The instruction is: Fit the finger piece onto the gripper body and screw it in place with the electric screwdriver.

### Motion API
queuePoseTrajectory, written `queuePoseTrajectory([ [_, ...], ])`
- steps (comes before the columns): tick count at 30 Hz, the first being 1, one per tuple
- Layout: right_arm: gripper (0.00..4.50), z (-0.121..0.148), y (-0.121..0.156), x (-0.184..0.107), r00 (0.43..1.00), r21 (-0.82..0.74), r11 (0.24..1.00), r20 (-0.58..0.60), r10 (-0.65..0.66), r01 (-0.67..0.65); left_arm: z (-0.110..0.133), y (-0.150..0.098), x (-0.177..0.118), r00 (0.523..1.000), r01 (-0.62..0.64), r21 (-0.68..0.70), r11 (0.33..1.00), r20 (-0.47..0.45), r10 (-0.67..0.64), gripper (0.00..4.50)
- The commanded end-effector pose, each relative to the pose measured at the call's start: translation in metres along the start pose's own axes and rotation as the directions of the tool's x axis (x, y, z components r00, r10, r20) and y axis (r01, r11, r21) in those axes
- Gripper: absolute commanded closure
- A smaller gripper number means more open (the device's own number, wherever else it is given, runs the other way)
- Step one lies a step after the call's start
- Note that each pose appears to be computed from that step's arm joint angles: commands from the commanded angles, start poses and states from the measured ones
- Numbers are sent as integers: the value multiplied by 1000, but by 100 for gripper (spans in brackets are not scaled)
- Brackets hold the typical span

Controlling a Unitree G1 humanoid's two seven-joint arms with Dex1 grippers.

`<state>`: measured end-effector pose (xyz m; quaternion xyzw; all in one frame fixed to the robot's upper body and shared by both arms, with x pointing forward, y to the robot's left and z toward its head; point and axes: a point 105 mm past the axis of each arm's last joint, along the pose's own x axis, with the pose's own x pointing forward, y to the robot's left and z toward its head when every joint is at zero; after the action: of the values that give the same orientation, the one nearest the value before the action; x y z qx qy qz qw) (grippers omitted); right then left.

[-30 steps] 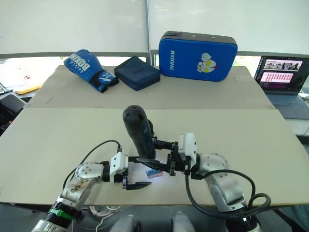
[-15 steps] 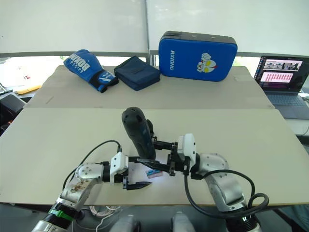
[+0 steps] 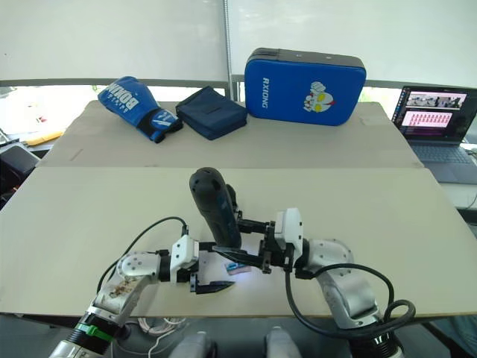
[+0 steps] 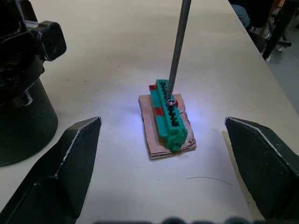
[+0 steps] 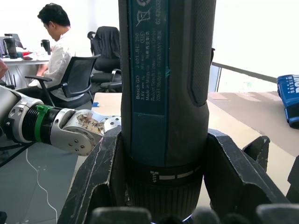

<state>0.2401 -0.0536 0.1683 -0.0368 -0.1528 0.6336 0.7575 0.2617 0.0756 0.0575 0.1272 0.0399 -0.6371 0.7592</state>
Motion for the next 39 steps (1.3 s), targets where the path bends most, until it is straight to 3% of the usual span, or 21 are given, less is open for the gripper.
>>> queuePoseTrajectory([
  [1,259,15,5,3,998,-40,999,51,28,-26,-9,-14,9,999,50,-43,998,-17,-51,3],
  [39,259,16,0,0,999,-31,999,28,31,-30,-10,-14,10,999,48,-52,997,-18,-49,3],
])
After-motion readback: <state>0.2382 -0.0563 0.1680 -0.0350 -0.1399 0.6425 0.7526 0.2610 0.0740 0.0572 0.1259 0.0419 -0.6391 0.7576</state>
